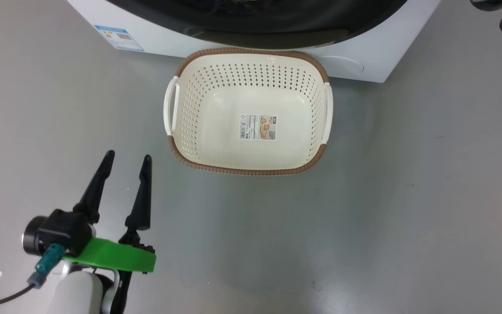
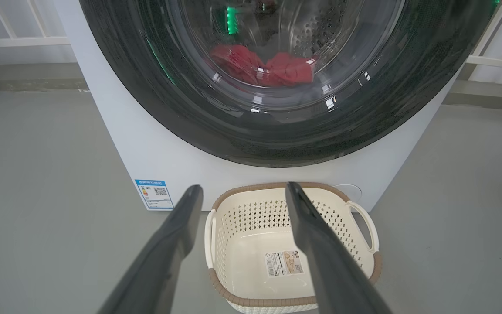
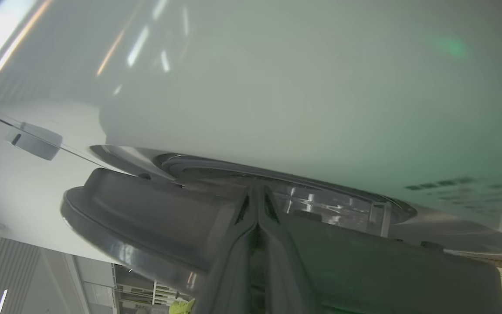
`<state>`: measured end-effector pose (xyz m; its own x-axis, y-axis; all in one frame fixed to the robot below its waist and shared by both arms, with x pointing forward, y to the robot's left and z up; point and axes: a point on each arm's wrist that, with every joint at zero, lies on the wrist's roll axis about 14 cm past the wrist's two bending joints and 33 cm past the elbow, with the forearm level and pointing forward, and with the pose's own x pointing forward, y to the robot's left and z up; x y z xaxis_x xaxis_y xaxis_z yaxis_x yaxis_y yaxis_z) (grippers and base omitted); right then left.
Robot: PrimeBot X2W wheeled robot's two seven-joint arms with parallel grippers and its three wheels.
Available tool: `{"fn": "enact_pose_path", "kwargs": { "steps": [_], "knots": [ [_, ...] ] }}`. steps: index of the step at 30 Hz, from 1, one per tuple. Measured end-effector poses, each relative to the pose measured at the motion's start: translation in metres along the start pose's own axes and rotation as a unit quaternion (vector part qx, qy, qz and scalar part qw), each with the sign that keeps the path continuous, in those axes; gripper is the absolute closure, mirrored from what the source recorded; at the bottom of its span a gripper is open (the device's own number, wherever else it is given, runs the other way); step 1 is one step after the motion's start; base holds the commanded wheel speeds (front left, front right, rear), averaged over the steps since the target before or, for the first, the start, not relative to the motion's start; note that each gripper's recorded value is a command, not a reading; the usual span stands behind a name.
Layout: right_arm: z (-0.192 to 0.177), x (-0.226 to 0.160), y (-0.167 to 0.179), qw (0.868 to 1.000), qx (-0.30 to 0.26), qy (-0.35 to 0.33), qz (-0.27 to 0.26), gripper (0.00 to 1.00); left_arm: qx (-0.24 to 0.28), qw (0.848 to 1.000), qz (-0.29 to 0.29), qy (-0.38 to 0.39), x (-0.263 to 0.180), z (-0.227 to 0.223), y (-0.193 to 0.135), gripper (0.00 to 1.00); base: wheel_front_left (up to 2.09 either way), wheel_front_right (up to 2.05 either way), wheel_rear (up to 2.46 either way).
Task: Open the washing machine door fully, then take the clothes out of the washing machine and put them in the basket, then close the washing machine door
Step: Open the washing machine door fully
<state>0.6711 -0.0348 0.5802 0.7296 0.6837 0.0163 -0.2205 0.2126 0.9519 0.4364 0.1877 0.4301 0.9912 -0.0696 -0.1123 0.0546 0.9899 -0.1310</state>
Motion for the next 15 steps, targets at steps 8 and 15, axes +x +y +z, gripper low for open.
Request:
{"fn": "enact_pose_path", "kwargs": {
  "steps": [8, 15],
  "knots": [
    [-0.007, 0.002, -0.005, 0.999, 0.005, 0.031, -0.009, 1.00, 0.001, 1.000, -0.001, -0.006, 0.004, 0.004, 0.000, 0.00, 0.00, 0.00, 0.00],
    [-0.020, -0.004, 0.004, 0.998, -0.001, 0.058, -0.008, 1.00, 0.000, 1.000, -0.003, -0.018, 0.002, 0.013, -0.003, 0.00, 0.00, 0.00, 0.00]
  ]
}}
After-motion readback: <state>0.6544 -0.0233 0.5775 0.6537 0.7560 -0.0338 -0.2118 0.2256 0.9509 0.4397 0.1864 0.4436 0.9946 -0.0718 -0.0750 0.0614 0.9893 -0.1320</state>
